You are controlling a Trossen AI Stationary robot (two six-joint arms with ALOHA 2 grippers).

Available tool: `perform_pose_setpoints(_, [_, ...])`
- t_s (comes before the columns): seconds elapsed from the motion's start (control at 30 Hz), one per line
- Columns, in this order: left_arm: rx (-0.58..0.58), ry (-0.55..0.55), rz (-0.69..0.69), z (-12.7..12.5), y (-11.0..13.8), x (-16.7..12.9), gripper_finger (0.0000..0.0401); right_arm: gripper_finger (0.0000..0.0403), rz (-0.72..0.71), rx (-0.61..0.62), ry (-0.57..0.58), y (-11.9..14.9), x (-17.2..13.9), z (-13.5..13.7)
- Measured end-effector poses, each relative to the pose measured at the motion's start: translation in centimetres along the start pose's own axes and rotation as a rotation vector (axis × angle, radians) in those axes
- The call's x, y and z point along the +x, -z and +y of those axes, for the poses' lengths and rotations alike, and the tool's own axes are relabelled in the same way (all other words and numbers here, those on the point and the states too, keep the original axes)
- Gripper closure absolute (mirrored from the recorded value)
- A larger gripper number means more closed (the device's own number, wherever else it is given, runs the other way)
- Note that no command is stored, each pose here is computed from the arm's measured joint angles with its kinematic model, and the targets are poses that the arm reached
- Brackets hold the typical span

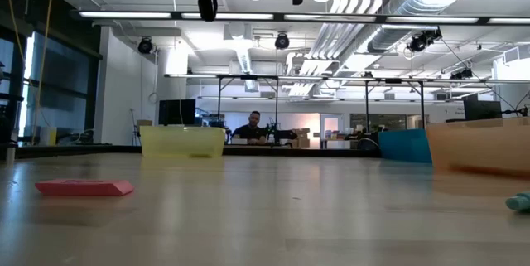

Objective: Sort crayons/erasers/pens/pencils in bins
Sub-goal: Put the gray crayon into the orange bin

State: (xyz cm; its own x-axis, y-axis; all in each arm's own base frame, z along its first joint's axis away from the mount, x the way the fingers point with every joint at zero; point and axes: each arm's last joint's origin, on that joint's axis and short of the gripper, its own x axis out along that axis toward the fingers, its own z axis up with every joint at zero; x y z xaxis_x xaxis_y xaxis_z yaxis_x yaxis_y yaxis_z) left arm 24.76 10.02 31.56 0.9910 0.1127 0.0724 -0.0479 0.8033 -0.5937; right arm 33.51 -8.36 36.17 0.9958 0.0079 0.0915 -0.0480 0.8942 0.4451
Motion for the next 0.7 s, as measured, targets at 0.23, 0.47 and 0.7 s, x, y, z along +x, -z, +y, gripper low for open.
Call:
perform_pose_setpoints(0.23, [-0.007, 0.007, -0.008, -0.24, 0.04, 0.05, 0.0401, 0.0321, 0.01, 0.051, -0.008, 0.05, 0.0, 0.01])
perform_pose_setpoints(0.47, [-0.027, 0.007, -0.044, -0.43, -0.19, 0.07, 0.0401, 0.0325, 0.014, 0.055, -0.007, 0.1, 0.0, -0.01])
perform_pose_setpoints(0.7, [-0.062, 0.011, -0.044, -0.7, -0.03, 0.16, 0.0401, 0.0331, 0.014, 0.073, -0.009, 0.08, 0.0, 0.0])
